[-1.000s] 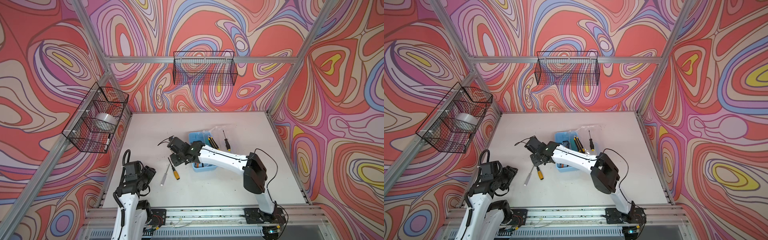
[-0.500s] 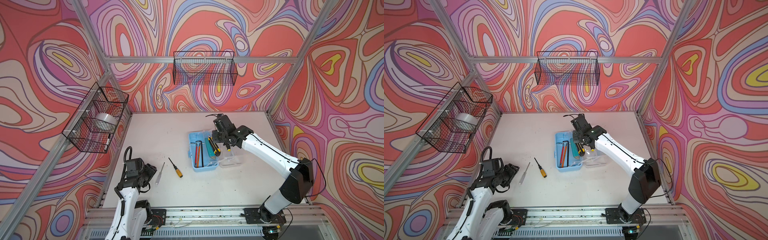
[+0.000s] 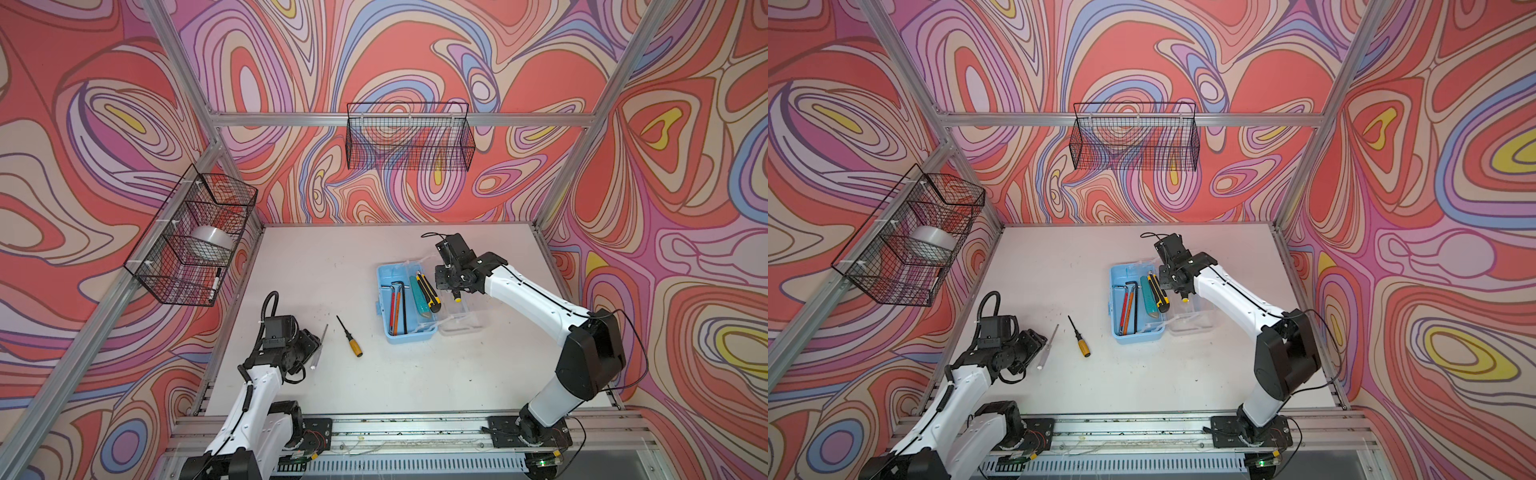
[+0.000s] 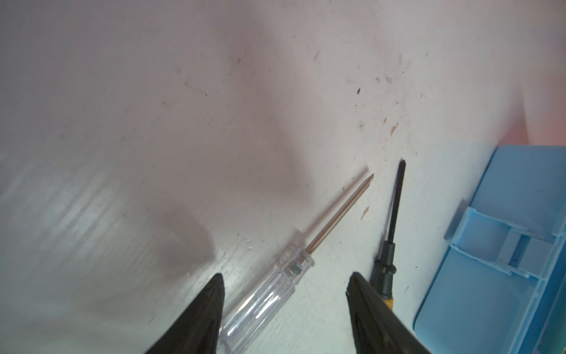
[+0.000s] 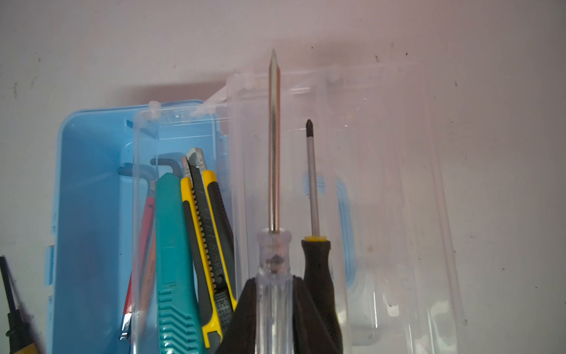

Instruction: Pack the tool kit

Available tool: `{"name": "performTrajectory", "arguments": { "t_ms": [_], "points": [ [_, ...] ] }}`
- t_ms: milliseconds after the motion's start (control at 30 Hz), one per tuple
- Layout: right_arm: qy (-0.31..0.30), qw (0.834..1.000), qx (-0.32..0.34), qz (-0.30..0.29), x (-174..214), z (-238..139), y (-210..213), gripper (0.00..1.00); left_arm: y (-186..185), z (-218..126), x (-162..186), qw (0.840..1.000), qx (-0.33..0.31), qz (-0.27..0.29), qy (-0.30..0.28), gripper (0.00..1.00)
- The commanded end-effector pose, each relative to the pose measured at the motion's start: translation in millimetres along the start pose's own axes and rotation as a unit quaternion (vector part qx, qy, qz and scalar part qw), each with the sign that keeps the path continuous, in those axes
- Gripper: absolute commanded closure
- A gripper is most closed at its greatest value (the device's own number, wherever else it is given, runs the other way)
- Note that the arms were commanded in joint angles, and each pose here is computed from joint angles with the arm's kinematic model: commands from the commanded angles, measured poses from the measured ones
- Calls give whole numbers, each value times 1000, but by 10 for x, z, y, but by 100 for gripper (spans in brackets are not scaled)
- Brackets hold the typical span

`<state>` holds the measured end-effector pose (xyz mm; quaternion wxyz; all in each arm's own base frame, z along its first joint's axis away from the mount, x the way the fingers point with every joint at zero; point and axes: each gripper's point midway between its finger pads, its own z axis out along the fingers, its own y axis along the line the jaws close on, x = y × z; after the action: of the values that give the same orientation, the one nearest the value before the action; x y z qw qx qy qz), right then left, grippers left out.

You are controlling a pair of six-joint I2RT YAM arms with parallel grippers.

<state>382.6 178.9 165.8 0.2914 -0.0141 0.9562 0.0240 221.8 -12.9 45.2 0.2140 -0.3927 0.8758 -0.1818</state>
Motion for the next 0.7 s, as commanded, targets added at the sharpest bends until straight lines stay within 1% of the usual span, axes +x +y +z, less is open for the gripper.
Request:
{"name": "performTrajectory", "arguments": {
  "t_ms": [0,67,367,467,567,667],
  "points": [
    [10,1000,2,-5,72,17,-53,100,-65,-83,-94,1000,-3,18,-16,36],
    [13,1000,11,-5,93,39,-85,100,-94,-112,-108,1000,0,20,-18,35],
    [16,1000,11,-2,146,38,-105,99,-152,-147,-129,999,-4,36,-12,35],
    [20,1000,8,-3,173,44,-98,94,-180,-149,-129,999,-2,39,-11,35],
    [26,1000,3,-2,193,49,-78,91,-195,-142,-124,999,-1,40,-9,35],
    [21,1000,2,-1,166,11,-78,81,-208,-135,-118,999,0,42,-7,35]
  ]
}}
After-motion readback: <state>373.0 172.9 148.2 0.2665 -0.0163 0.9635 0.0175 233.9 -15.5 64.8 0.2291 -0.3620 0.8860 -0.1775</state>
